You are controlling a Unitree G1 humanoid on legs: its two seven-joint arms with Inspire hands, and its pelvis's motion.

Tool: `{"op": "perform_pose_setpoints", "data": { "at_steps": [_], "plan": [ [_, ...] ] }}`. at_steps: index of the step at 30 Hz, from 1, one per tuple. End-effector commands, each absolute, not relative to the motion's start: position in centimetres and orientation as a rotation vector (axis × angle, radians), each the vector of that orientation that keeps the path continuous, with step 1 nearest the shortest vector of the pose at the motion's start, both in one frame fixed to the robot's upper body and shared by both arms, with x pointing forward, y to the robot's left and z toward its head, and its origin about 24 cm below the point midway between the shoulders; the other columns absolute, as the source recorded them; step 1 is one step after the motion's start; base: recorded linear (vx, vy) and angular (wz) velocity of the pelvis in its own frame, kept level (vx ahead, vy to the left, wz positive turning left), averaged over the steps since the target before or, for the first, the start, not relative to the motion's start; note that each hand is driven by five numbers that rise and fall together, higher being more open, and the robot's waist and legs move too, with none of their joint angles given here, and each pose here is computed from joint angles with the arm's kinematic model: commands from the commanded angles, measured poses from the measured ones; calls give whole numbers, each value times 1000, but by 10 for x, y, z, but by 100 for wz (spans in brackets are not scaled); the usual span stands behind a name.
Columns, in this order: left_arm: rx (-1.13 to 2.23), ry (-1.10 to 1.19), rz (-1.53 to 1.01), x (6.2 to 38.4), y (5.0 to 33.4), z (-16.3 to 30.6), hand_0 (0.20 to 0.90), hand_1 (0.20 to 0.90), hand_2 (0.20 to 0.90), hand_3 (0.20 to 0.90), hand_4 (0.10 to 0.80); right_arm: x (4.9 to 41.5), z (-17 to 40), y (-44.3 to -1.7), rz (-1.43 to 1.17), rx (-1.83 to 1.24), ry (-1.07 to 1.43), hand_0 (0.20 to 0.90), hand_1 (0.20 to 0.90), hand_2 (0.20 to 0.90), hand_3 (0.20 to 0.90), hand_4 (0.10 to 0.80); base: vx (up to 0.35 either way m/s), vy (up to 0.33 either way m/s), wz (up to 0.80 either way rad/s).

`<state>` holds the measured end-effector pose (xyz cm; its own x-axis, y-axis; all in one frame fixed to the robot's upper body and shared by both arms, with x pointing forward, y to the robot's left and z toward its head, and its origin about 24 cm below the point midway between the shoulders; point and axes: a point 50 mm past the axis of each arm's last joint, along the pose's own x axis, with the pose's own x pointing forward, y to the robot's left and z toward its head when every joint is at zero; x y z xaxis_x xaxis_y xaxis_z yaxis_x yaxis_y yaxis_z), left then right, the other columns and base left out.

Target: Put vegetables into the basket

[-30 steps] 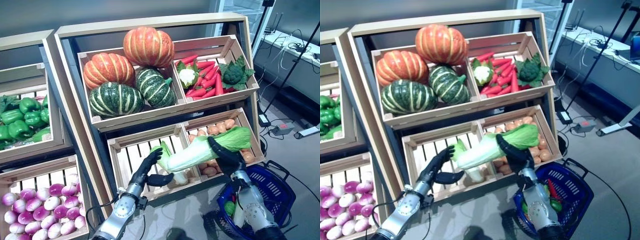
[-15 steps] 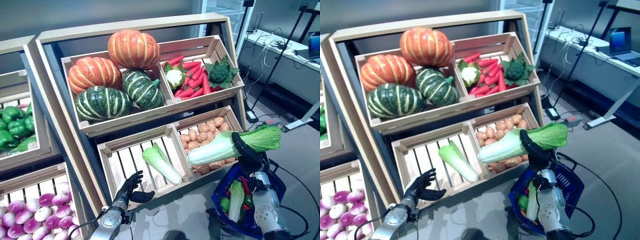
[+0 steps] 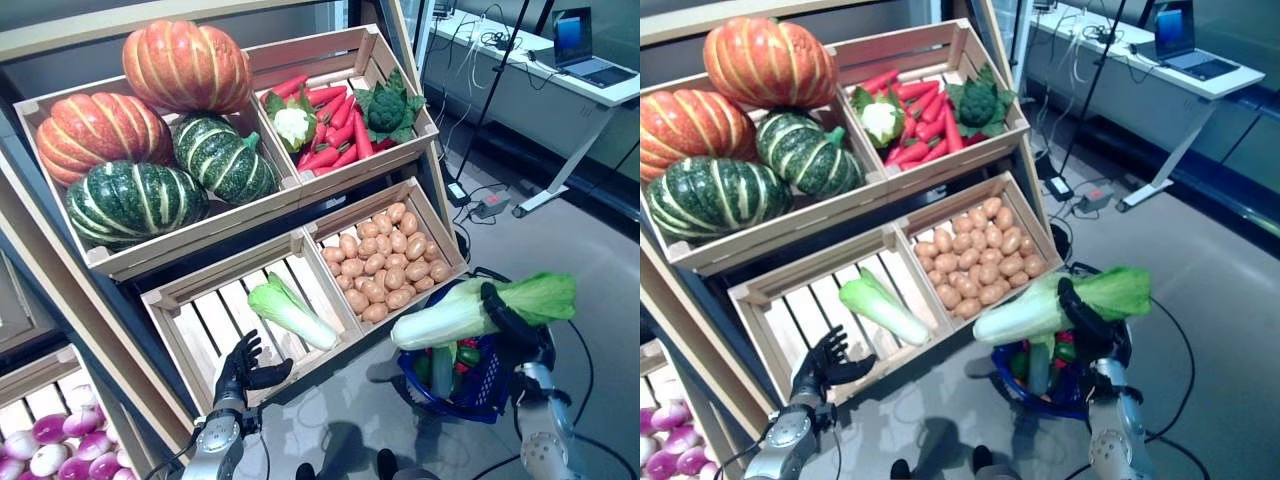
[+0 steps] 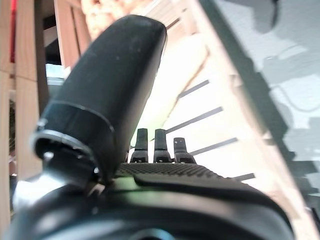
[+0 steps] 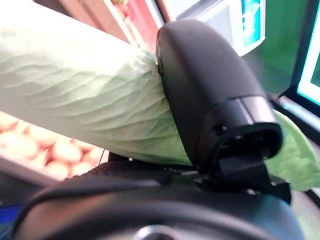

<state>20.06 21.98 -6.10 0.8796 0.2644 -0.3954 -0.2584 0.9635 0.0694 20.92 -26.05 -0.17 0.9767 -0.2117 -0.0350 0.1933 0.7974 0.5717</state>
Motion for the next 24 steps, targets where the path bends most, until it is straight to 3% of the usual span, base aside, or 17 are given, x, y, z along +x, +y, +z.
{"op": "perform_pose_setpoints", "data": {
  "at_steps": [1,5,10,16,24],
  "plan": [
    [27,105,301,236,234,-10,900,900,900,900,800,231,46,-275,-230,517,-295,300,300,300,300,400,58,143,-5],
    [38,95,281,237,234,-6,900,900,900,900,800,235,44,-271,-274,539,-293,300,300,300,300,400,-15,59,-6],
    [12,51,296,248,245,9,900,900,900,900,800,254,52,-267,-293,536,-320,300,300,300,300,400,-117,-173,-64],
    [-74,107,273,244,236,-1,900,900,900,900,800,266,77,-284,-421,257,-350,300,300,300,300,400,54,-280,-16],
    [-86,120,217,239,230,-4,900,900,900,900,800,273,108,-328,-489,12,-337,300,300,300,300,400,36,-105,3]
  ]
}}
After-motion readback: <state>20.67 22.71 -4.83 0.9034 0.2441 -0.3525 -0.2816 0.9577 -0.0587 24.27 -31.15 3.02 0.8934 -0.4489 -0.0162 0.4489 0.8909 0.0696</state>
